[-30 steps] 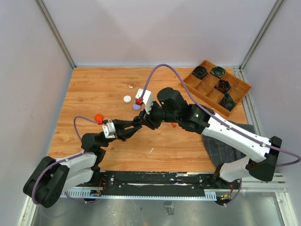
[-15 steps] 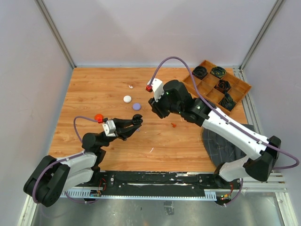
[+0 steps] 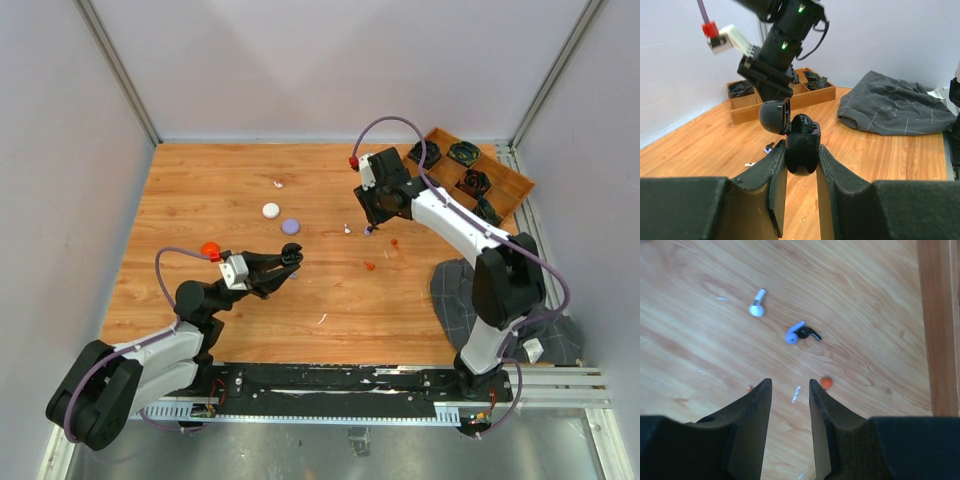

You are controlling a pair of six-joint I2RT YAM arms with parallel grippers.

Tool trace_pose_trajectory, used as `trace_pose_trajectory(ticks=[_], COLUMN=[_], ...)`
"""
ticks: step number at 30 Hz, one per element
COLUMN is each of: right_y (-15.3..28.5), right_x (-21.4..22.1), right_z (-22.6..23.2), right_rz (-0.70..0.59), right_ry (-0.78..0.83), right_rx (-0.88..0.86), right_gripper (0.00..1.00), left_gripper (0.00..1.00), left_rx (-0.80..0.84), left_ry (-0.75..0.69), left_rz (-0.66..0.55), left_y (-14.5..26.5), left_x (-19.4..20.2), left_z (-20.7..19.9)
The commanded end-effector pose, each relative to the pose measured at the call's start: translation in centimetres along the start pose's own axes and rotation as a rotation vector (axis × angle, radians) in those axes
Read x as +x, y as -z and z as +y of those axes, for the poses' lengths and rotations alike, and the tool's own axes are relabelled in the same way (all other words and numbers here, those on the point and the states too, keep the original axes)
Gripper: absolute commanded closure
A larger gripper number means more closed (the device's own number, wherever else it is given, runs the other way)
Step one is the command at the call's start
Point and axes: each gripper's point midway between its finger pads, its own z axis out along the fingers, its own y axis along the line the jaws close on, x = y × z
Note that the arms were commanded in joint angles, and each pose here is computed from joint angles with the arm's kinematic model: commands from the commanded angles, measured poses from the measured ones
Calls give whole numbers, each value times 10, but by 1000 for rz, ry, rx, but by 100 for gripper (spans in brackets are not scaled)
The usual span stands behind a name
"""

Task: Insert the wireless bluetooth earbuds into the charging case
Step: Adjust the earbud at the center of the board.

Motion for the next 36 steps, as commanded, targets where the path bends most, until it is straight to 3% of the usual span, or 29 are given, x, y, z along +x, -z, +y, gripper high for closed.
trace_pose_trajectory(ticks=[1,8,18,36], right_y=[-23,-58,-91,-116], right_x=[11,33,39,80], right_z=[-28,-50,-39,-34], right_rz=[67,149,180,344], right_ry=[-33,-44,-6,-23], right_rx=[27,15,-113,-158], right_gripper=[64,65,66,69], left_gripper=[100,100,100,100], left_rx=[-14,-21,-22,-23], left_ry=[-34,-38,-22,1], left_rz=[13,36,46,52], left_y=[2,3,2,1], left_x=[0,4,7,9], left_z=[3,4,5,5])
